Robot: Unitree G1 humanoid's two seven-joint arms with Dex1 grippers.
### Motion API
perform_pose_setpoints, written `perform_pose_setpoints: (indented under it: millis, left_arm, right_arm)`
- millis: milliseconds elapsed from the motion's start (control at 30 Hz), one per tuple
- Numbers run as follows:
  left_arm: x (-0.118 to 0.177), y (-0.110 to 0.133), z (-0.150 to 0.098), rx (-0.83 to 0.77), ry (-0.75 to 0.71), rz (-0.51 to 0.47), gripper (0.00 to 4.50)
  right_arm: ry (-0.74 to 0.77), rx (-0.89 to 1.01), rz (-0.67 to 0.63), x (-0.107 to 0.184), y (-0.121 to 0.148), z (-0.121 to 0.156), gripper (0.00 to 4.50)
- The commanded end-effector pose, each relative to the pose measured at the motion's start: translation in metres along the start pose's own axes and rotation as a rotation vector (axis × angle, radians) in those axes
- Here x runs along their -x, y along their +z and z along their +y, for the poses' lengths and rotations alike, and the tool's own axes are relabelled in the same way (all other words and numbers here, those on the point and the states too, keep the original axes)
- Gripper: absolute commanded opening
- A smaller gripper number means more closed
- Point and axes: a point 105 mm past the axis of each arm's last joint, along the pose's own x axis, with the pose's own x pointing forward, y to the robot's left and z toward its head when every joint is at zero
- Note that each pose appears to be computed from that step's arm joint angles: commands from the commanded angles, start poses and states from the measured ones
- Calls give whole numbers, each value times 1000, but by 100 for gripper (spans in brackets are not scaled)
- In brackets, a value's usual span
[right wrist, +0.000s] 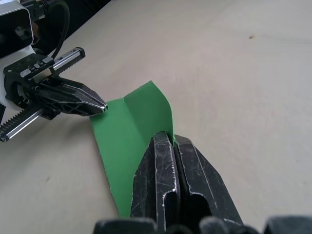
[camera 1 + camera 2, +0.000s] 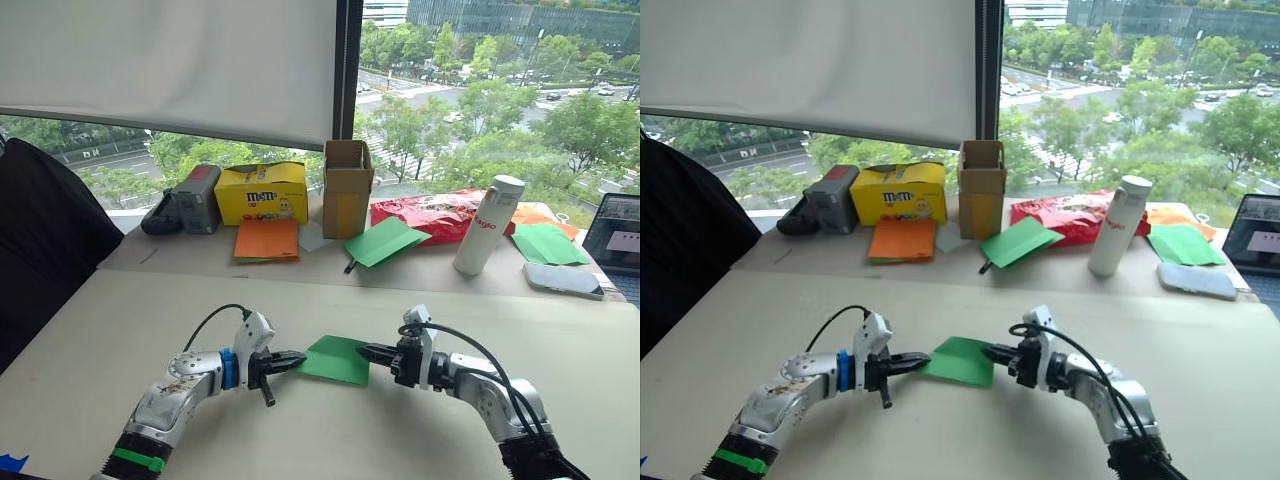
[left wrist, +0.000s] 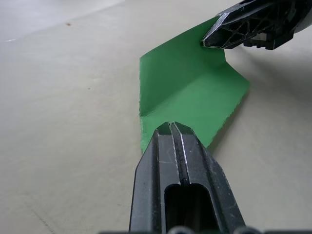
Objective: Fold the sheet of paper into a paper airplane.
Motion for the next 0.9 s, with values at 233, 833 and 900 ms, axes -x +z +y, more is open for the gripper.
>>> perform_pose_setpoints:
  millis: [233, 833, 900]
  left_arm:
    - [-8, -12, 0, 27, 51, 46, 0]
    - [-11, -37, -19, 76, 55, 103, 0]
    - [-11, -39, -19, 77, 55, 111, 0]
  right_arm:
    - [-20, 24, -50, 4, 4, 8, 2]
    - [78, 542, -25, 14, -14, 33, 2]
    - [90, 661, -24, 15, -17, 33, 2]
